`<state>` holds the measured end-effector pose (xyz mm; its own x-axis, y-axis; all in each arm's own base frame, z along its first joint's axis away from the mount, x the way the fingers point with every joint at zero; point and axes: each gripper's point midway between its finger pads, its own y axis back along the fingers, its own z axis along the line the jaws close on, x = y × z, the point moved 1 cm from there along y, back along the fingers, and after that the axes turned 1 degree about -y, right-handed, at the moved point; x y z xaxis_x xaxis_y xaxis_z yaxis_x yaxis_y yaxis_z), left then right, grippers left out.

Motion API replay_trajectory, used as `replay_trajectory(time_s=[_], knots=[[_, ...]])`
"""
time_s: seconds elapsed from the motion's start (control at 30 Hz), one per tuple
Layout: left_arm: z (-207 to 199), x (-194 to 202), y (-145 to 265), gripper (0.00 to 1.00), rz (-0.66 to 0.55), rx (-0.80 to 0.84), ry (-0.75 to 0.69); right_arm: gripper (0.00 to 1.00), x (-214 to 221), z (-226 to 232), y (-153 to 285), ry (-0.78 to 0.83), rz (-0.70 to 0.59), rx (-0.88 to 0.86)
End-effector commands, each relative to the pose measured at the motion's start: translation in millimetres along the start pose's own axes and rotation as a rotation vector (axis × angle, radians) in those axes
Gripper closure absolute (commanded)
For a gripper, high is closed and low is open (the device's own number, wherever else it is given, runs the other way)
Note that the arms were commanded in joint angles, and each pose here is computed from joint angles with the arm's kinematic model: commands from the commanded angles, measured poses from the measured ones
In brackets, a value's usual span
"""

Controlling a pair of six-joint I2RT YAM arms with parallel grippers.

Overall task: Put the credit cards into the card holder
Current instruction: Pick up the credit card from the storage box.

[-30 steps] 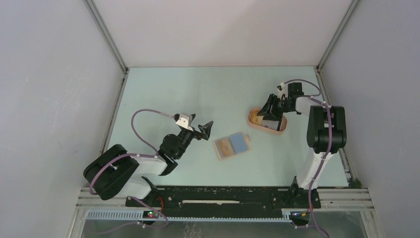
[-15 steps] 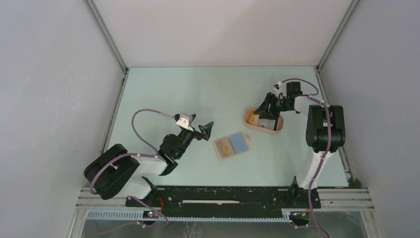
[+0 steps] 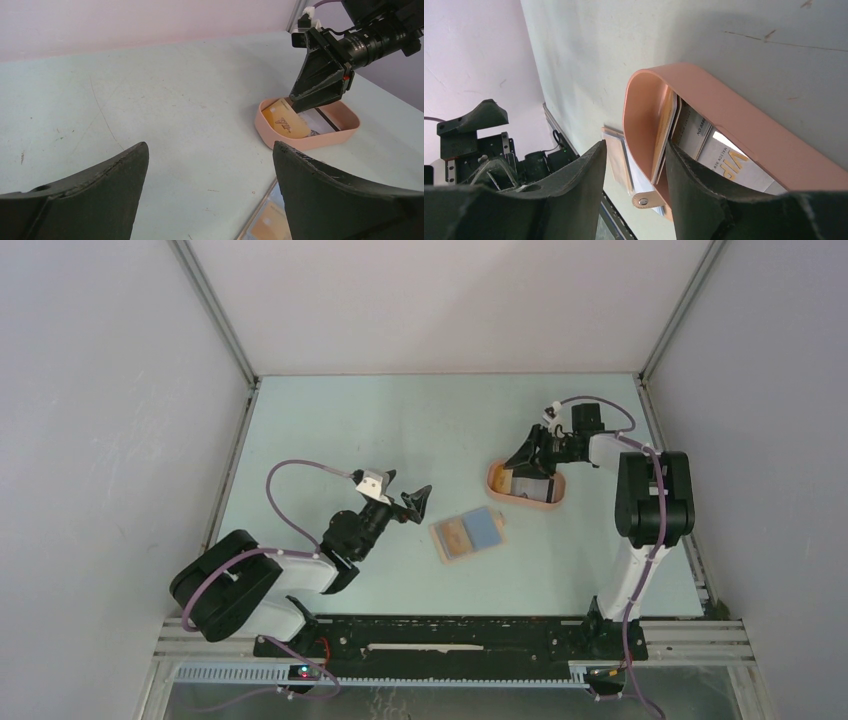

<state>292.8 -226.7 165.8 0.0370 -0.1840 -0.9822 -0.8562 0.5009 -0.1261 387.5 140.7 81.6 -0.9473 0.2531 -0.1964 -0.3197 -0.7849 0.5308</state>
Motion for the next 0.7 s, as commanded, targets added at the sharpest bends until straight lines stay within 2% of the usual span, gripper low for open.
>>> replay_trajectory(time_s=[0.0,0.37,0.67], knots=[[-3.5,-7.5,-1.0,0.02,-0.037,0.017,0.002,0.44,-1.7,20.0,-5.0,0.033,0.012,-0.041],[-4.7,-7.6,-2.2,0.01,-0.037,0.022,0.001,0.44,9.4,38.8,-15.6,0.047,0.085,-0.154],[-5.4,-7.2,-2.1,0.01,-0.036,0.025,0.001,0.45,12.2,27.4,-23.7,0.056,0.098,-0.088]])
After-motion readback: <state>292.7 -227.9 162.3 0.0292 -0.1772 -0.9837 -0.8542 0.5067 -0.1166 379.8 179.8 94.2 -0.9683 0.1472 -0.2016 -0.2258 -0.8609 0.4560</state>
